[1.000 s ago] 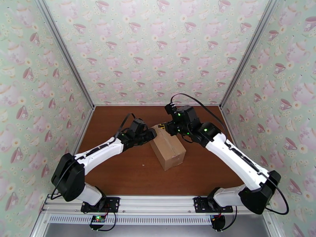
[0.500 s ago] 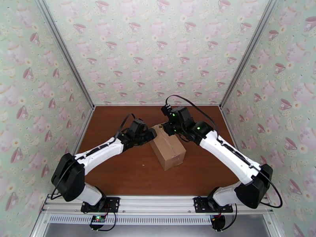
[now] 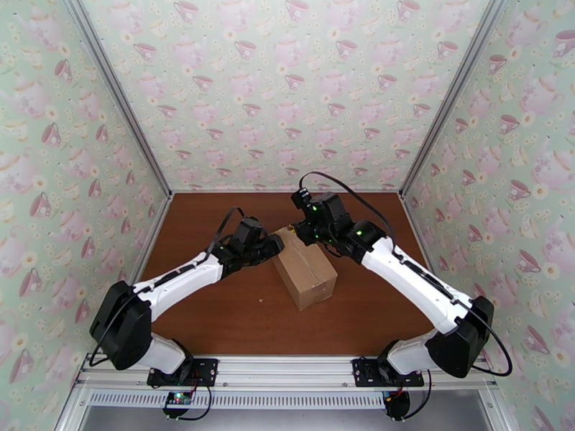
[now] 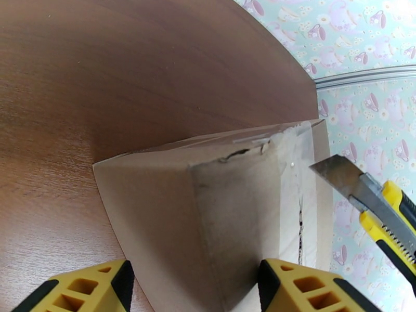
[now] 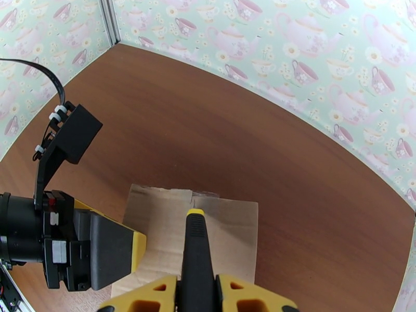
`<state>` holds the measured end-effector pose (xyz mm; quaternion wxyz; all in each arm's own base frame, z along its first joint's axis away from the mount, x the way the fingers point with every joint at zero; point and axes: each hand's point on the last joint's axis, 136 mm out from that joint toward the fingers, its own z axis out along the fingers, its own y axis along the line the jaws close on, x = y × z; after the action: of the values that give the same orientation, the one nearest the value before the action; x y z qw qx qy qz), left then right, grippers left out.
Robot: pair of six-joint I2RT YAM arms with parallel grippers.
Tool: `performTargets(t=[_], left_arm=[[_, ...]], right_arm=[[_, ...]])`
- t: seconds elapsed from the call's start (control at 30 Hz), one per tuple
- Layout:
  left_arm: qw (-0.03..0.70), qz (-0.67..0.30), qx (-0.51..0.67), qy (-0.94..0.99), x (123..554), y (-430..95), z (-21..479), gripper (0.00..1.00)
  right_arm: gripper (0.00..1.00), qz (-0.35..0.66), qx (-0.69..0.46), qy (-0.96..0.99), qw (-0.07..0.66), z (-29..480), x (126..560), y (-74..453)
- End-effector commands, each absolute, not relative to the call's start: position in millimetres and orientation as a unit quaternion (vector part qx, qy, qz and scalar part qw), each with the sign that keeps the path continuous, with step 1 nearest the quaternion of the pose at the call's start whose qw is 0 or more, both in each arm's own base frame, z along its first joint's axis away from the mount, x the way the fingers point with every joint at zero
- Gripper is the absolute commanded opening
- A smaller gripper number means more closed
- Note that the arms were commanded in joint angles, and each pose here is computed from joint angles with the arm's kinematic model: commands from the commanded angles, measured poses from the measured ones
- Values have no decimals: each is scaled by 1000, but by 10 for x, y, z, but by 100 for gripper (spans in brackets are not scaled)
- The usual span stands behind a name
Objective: Unpack the express box
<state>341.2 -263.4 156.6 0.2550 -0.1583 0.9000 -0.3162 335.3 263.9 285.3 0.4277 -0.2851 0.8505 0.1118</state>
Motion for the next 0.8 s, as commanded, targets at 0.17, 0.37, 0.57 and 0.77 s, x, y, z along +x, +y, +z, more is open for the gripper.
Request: performTargets(t=[0.17,0.37,0.57,0.77], left_arm=[[226,-256,-179,922,3272,-2407,1219,68],[218,-249,-184,925,3217,-2358,1111,67],[220,-249,-185,925,3213,-2351,1125,67],[223,-249,-188,924,3228,-2336,1138,67]], right_arm=[[0,100,-292,847,432,2826,3388,2682],[0,90,-299,847,430,2775,3362,2696],[0,73,-302,849,427,2720,3368,2662],[0,72,-304,851,422,2678,3360,2663]])
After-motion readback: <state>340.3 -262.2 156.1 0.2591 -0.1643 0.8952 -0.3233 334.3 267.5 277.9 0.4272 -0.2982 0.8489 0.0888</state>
